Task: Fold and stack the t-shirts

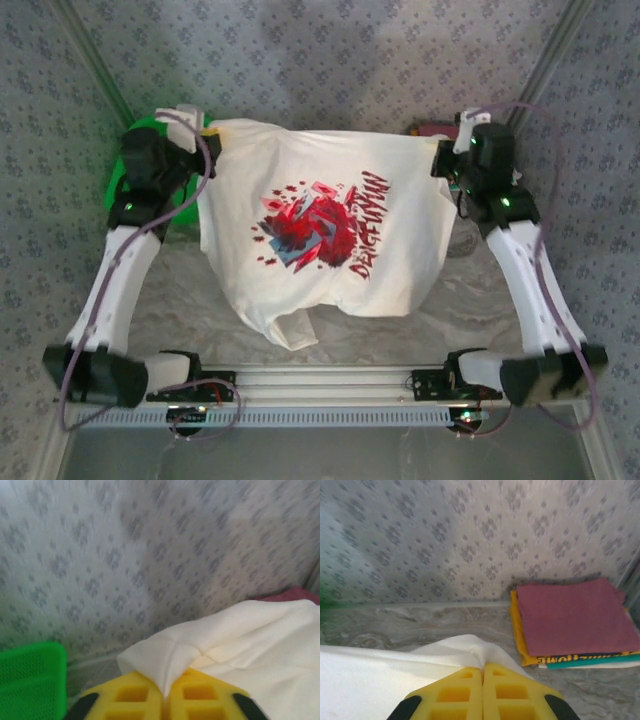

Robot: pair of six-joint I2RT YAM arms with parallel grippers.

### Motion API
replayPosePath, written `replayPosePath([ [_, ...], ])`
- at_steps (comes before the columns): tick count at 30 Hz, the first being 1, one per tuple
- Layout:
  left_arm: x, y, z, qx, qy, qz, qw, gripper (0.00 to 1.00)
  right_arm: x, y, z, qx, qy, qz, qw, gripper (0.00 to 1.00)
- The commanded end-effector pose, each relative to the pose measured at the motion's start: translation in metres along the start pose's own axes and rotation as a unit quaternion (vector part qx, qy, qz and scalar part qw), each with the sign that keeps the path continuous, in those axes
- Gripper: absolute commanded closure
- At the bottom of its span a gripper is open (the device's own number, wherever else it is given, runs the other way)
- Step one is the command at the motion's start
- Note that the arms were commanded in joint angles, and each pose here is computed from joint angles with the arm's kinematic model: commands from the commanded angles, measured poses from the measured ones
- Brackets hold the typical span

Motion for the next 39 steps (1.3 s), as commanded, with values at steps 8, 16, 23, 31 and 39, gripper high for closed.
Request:
replayPosePath([
  [8,0.014,0.028,-0.067,-0.056,0.032,0.056,0.996,0.27,0.048,-0.010,-0.044,0.060,0.051,0.029,0.996,0.15],
  [16,0.013,0.011,-0.183,-0.113,0.206,0.042,0.971,0.36,0.056,0.015,-0.146,0.088,0.187,0.071,0.976,0.18],
  [23,0.096,0.020,-0.189,-0.135,0.242,0.016,0.961,0.55,0.121,0.026,-0.185,0.094,0.278,0.058,0.954,0.57],
  [31,0.192,0.039,-0.211,-0.201,0.330,0.041,0.921,0.68,0.178,0.027,-0.206,0.108,0.321,0.019,0.941,0.82],
  [39,0.206,0.053,-0.249,-0.236,0.382,0.100,0.888,0.69,0.201,0.043,-0.218,0.103,0.344,0.025,0.933,0.84],
])
Point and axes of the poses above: each hand's point on the last joint's axis, 136 mm out from that joint toward the fingers, its own x axis out along the fingers, its own y axis along the line the jaws close on, z = x × y, the point moved 9 cm from there along -x, back along the fingers, and after that the axes turned 10 degrees about -x, right-handed, at the moved point
